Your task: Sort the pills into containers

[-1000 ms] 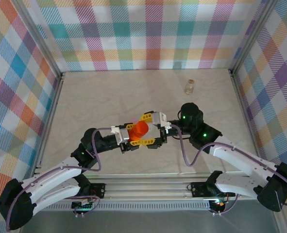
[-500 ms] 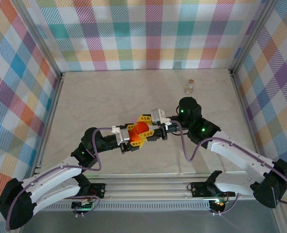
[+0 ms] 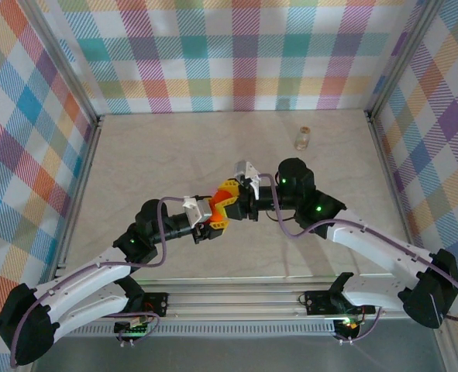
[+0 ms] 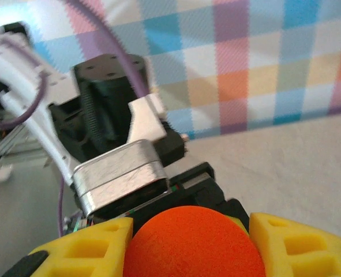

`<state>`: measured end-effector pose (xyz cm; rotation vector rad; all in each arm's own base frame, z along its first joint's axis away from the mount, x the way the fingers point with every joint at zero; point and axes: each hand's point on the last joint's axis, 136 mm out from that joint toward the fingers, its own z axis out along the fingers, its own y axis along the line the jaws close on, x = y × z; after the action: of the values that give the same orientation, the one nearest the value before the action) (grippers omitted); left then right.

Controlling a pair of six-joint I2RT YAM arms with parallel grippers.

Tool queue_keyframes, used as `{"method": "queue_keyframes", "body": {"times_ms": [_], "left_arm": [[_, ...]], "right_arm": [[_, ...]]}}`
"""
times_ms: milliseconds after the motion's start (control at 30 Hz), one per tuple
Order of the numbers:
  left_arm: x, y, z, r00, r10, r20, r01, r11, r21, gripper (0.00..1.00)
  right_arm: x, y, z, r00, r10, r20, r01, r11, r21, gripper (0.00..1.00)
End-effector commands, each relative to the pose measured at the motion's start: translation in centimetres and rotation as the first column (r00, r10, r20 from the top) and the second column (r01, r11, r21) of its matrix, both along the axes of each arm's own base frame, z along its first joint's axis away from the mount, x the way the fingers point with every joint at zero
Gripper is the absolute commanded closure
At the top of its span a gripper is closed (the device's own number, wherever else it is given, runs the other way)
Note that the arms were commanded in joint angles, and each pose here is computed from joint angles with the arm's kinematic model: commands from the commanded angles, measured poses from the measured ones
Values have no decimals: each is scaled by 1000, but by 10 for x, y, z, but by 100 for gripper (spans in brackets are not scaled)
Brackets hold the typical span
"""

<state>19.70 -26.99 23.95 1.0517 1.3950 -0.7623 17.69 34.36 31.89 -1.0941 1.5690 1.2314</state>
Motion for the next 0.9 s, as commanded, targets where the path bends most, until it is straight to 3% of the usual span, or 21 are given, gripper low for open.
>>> {"method": "queue_keyframes", "body": {"times_ms": [0,100,267,367,533,633,867], "left_arm": [[18,18,66,950,166,264,-137,983,-125,100],[18,20,61,952,169,256,-144,983,-116,100],[17,18,49,964,152,220,-134,987,-92,100],[15,17,42,970,140,201,-124,988,-90,100],[12,14,39,977,114,182,-99,991,-88,100],[11,13,39,979,104,176,-90,992,-87,100],[11,9,38,983,89,159,-76,993,-86,100]], "right_arm": [[33,-30,-82,852,-402,-335,322,907,-271,92],[32,-37,-76,842,-421,-337,350,902,-253,86],[15,-33,-40,929,-284,-238,259,957,-131,49],[4,-32,-31,966,-207,-158,191,975,-112,38],[-6,-24,-25,983,-115,-143,101,990,-95,19],[-4,-18,-22,983,-110,-148,98,992,-84,17],[9,-4,-12,986,-130,-107,123,990,-66,23]]}}
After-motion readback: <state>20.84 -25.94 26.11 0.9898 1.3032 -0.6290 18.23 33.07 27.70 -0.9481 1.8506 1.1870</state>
